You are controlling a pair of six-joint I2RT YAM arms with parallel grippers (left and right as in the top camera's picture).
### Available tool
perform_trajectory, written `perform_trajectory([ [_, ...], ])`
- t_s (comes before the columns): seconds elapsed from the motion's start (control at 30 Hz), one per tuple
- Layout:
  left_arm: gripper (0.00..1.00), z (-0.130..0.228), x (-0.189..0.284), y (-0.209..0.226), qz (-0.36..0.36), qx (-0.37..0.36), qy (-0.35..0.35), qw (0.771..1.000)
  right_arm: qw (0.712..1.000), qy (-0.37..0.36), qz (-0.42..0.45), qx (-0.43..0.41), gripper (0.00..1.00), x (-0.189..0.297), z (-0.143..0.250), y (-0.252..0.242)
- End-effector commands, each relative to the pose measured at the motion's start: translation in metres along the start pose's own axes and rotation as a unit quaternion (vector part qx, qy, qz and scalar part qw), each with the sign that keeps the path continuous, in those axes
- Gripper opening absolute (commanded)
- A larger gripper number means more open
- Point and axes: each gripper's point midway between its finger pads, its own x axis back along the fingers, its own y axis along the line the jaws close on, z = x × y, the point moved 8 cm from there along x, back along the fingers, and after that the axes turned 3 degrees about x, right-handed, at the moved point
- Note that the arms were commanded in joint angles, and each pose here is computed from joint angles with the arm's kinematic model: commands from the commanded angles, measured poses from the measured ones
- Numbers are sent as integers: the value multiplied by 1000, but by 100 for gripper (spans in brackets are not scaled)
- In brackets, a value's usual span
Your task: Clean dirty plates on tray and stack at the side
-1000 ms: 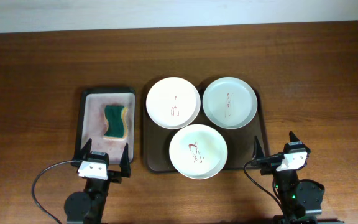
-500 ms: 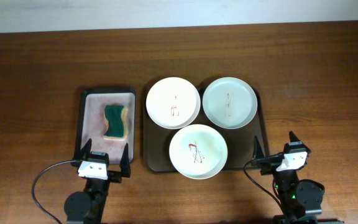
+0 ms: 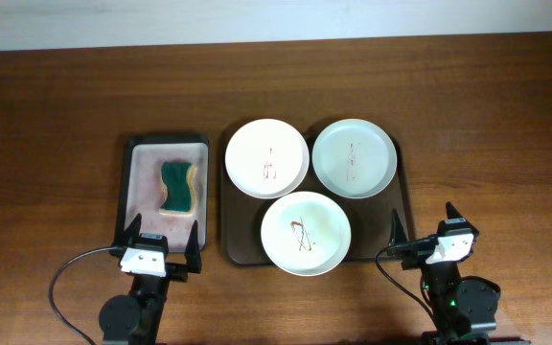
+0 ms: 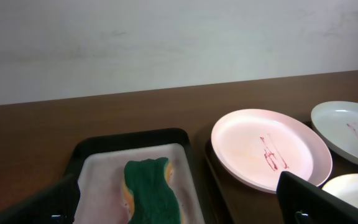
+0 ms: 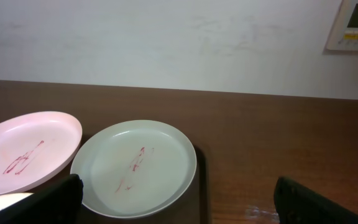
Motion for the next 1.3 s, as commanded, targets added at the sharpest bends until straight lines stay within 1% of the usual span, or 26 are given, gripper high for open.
perform_trajectory([
  [0.0, 99, 0, 0, -1, 4, -8, -5, 1000, 1000, 1, -2, 2, 99, 0, 2, 1],
  [0.13, 99, -1, 0, -2, 10, 4, -5, 1000, 999, -7, -46, 2, 99, 0, 0, 9],
  [0.3, 99, -10, 3, 0, -3, 9, -7, 1000, 998, -4, -62, 2, 99, 2, -3, 12],
  [0.43, 99, -21, 7, 4, -31, 10, 18, 999, 998, 8, -62, 0, 99, 6, -11, 11],
  [0.57, 99, -39, 9, 4, -31, 12, 42, 999, 997, 38, -64, -3, 99, 10, -22, 11],
  [0.73, 99, -62, 0, 4, -32, 14, 84, 996, 992, 92, -63, -52, 99, 10, -39, 10],
  [0.97, 100, -91, -25, 5, -34, 20, 177, 983, 975, 199, -73, -65, 99, 2, -66, 9],
  [1.07, 99, -107, -41, 6, -33, 23, 226, 973, 959, 265, -73, -73, 99, -6, -77, 7],
  [1.13, 100, -119, -53, 6, -31, 26, 269, 962, 945, 307, -77, -79, 99, -12, -85, 7],
  [1.27, 100, -130, -73, 8, -35, 30, 343, 938, 929, 352, -79, -84, 99, -23, -95, 6],
])
